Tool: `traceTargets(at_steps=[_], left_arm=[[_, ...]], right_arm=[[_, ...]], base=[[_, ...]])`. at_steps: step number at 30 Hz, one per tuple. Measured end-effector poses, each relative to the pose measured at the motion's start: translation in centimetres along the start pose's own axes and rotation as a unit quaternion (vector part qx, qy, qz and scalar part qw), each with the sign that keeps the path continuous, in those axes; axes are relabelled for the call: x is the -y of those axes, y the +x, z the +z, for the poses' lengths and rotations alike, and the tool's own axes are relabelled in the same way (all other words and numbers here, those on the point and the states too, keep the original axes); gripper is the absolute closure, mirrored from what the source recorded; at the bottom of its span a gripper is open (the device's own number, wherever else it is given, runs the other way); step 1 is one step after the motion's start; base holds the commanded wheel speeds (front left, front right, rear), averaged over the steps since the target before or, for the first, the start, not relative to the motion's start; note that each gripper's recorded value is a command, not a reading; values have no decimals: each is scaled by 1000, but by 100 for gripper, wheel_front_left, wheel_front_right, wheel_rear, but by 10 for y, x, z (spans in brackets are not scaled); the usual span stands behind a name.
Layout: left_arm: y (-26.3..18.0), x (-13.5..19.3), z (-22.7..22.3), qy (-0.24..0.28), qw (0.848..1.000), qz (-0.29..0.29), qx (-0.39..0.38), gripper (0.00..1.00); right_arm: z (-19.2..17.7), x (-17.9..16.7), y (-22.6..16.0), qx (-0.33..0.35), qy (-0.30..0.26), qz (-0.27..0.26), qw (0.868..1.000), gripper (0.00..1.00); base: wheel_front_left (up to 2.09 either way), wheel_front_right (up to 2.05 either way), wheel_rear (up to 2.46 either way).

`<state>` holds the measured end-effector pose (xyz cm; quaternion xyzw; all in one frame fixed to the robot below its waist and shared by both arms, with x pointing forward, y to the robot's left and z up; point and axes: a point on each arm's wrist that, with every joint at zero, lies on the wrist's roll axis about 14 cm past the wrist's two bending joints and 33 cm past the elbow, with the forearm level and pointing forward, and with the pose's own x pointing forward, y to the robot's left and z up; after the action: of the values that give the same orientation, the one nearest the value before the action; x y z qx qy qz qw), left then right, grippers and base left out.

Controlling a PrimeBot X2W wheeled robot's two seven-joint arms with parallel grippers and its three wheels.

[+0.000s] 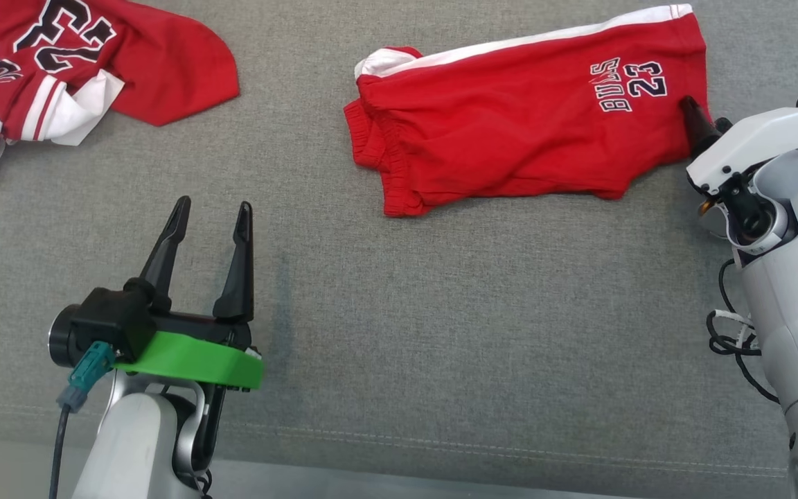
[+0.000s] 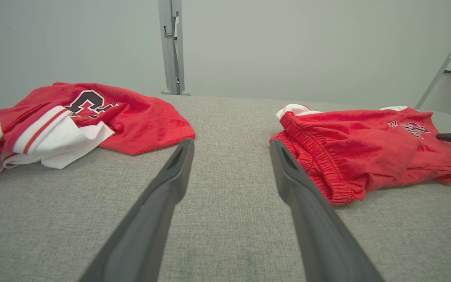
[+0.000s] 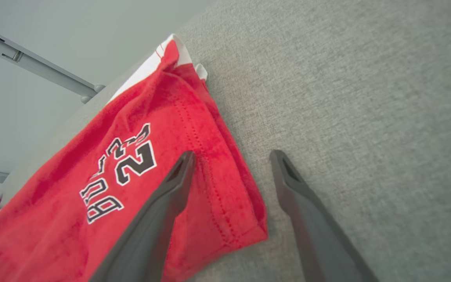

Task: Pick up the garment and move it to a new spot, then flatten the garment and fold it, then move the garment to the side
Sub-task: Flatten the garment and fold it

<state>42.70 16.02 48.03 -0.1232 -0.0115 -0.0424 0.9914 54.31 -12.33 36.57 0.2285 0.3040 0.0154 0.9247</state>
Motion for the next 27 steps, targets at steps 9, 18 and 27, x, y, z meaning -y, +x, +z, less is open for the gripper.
traceTargets(at_steps=[9, 18, 27], left_arm=[[-4, -13, -1, 5, 1000, 19, -4, 0], [-6, -16, 0, 6, 1000, 24, -4, 0], [-7, -25, 3, 8, 999, 36, 1, 0]], right_arm=[[-13, -40, 13, -24, 8, 49, 999, 0], [-17, -51, 17, -34, 23, 62, 997, 56], [-17, -56, 19, -28, 26, 73, 997, 100]], base=[[0, 0, 0], [0, 0, 0], [0, 0, 0]])
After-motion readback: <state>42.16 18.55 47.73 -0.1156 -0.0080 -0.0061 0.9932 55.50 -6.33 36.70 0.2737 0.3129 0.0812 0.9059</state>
